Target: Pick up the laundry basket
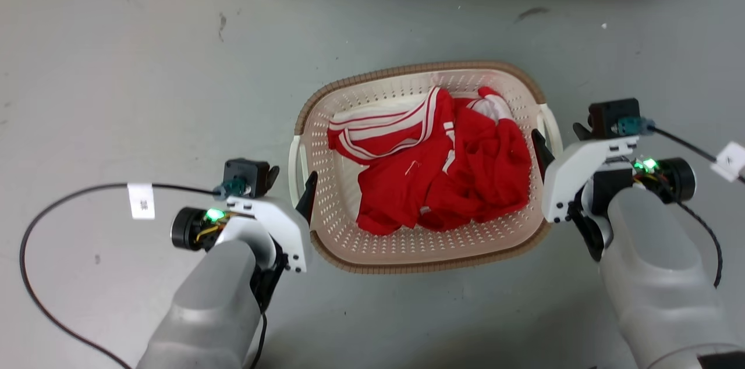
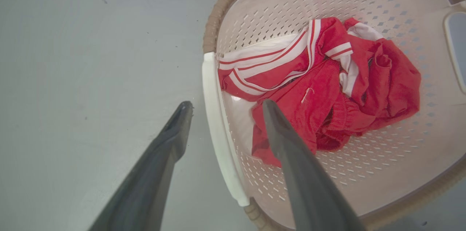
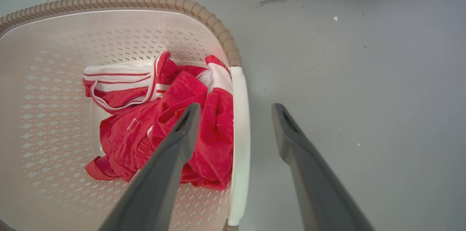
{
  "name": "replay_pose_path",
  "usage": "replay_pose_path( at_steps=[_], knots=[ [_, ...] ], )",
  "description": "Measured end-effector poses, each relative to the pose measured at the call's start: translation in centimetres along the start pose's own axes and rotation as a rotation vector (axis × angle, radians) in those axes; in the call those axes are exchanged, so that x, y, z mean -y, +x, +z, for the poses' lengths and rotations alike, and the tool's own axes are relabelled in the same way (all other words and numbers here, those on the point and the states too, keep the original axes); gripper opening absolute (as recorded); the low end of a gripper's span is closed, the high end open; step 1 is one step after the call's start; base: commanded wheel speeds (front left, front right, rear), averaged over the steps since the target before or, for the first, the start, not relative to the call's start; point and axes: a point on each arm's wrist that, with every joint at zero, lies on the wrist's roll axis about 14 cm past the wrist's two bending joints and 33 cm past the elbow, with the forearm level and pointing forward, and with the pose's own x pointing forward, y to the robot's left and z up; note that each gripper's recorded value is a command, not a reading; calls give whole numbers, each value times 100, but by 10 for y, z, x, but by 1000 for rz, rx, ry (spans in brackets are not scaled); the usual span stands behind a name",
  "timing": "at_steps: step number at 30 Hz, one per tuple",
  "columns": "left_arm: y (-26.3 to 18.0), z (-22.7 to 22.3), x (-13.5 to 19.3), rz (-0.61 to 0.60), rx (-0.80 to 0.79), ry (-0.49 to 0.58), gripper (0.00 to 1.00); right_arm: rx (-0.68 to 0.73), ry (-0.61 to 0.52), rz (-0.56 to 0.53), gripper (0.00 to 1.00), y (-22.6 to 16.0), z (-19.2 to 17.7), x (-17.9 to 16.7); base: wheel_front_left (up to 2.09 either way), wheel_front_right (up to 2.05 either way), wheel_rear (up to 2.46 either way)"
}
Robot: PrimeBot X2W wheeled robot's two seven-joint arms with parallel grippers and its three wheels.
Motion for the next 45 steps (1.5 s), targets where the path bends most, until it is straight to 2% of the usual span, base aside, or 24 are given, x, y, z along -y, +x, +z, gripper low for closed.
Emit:
replay_pose_path(
  at_steps=[14, 17, 30, 31, 32, 45],
  knots=[
    [30, -19, -6, -37, -152, 23, 100, -292, -64, 20, 100, 41, -43, -3, 0, 0, 0],
    [32, -31, -7, -30, -229, -37, 100, -333, -54, 17, 100, 47, -50, -2, 0, 0, 0],
    [37, -37, -5, -68, -276, -34, 100, -366, -61, 29, 100, 60, -54, -6, 0, 0, 0],
    [37, -37, -4, -71, -272, -32, 0, -373, -50, 31, 46, 59, -56, -7, 0, 0, 0],
    [37, -36, -3, -75, -271, -31, 0, -381, -46, 33, 0, 59, -58, -8, 0, 0, 0],
    [27, -36, -2, -100, -294, -2, 0, -403, -56, 31, 0, 48, -54, -7, 0, 0, 0]
  ],
)
